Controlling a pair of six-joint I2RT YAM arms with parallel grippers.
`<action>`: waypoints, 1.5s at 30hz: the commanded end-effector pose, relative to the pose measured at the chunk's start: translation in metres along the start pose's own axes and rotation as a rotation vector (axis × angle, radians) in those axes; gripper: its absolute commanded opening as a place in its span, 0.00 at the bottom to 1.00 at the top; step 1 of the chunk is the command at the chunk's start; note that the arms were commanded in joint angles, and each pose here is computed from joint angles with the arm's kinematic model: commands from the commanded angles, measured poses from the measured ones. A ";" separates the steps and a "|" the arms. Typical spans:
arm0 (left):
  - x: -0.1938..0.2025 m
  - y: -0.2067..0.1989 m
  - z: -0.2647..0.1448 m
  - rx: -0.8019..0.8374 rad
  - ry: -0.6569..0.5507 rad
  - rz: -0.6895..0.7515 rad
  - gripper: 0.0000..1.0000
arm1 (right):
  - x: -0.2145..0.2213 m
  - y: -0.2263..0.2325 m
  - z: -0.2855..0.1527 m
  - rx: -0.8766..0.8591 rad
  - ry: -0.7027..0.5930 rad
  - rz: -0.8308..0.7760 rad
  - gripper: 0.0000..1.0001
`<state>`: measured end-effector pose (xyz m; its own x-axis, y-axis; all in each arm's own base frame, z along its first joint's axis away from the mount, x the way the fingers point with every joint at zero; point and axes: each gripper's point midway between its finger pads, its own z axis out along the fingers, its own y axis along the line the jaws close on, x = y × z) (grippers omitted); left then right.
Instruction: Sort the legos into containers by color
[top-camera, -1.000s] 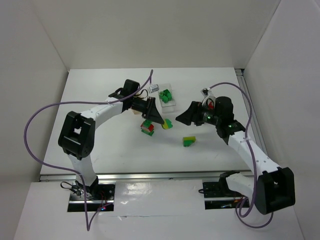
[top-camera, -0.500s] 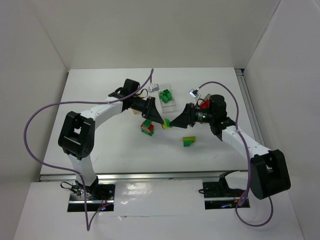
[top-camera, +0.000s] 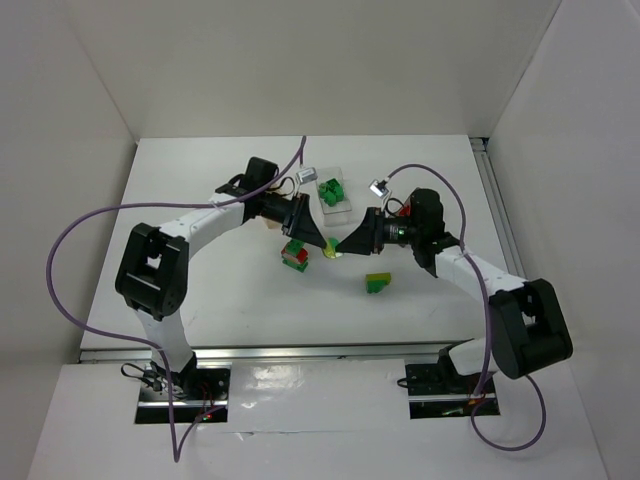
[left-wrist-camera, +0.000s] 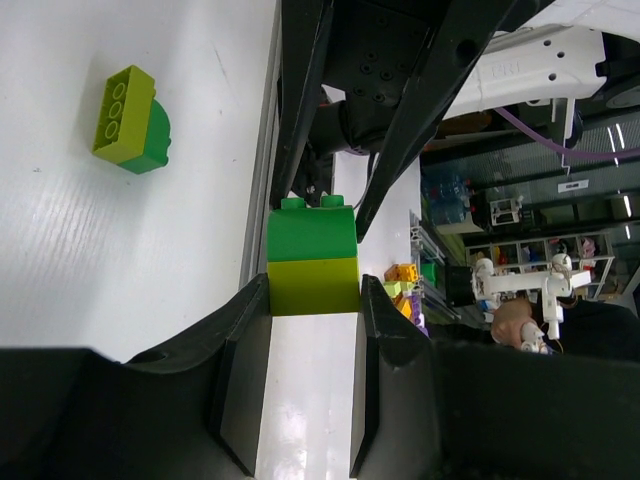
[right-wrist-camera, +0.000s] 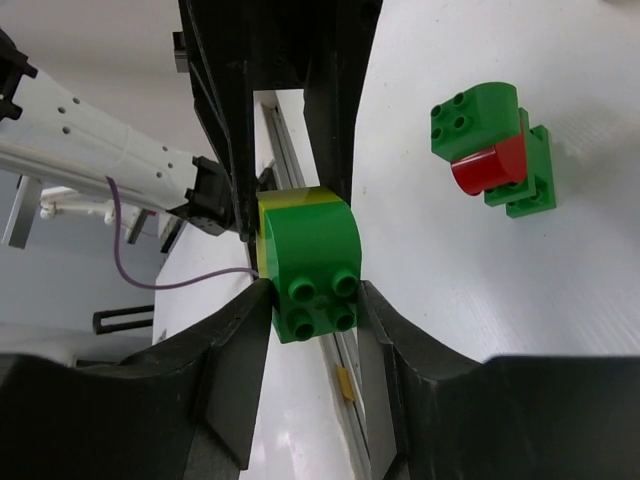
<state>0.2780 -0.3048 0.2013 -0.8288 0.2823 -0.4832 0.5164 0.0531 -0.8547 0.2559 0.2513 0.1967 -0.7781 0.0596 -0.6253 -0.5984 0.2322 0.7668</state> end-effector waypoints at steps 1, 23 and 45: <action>-0.011 -0.026 -0.004 0.046 -0.010 0.134 0.00 | -0.013 0.018 0.002 -0.073 -0.027 -0.092 0.45; -0.009 -0.036 -0.003 0.071 0.000 0.172 0.00 | -0.001 0.016 0.004 -0.109 -0.008 -0.063 0.47; -0.019 -0.024 -0.021 0.023 -0.050 0.163 0.00 | -0.001 0.000 -0.038 -0.031 -0.152 0.021 0.19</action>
<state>0.2795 -0.2996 0.2072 -0.8087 0.2731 -0.5210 0.5512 0.0423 -0.8333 0.2484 0.2221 0.1972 -0.7848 0.1787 -0.5934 -0.5685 0.1739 0.8041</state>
